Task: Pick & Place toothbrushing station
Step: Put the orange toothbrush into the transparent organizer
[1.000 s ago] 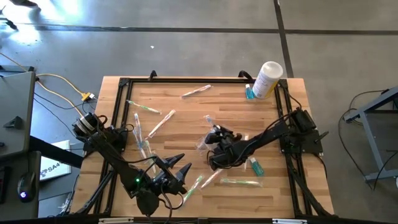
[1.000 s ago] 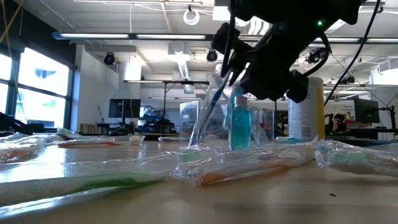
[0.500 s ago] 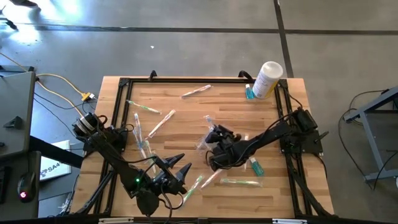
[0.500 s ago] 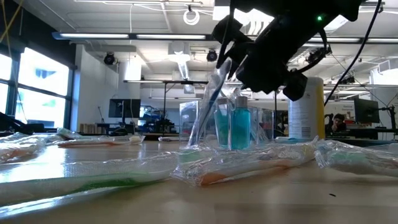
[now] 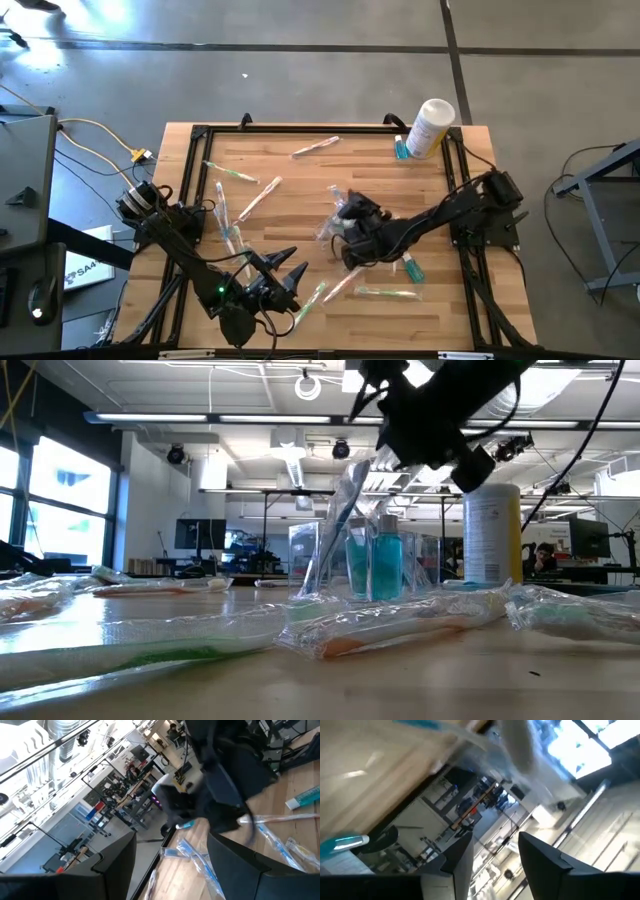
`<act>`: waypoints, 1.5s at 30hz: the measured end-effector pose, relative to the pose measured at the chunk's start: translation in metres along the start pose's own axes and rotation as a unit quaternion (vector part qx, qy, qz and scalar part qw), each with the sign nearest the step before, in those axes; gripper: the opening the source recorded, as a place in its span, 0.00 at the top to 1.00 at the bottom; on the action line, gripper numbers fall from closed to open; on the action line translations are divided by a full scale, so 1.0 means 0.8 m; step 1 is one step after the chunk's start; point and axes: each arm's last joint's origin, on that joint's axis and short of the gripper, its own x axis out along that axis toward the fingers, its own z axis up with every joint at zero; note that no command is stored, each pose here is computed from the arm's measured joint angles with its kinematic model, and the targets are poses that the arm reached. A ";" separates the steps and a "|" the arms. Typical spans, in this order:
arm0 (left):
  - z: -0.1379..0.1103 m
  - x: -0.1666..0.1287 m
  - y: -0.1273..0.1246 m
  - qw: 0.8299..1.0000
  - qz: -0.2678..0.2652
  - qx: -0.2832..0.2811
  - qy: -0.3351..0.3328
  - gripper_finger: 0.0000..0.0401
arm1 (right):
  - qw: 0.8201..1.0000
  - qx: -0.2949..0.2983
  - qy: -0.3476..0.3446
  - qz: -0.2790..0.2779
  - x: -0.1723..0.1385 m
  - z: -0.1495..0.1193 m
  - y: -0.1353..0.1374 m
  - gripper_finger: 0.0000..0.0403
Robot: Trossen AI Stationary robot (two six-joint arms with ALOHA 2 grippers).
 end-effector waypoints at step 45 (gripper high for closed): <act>-0.006 -0.003 -0.016 0.982 -0.181 0.011 -0.060 0.41 | 0.542 0.741 0.008 0.397 -0.050 -0.242 0.011 0.63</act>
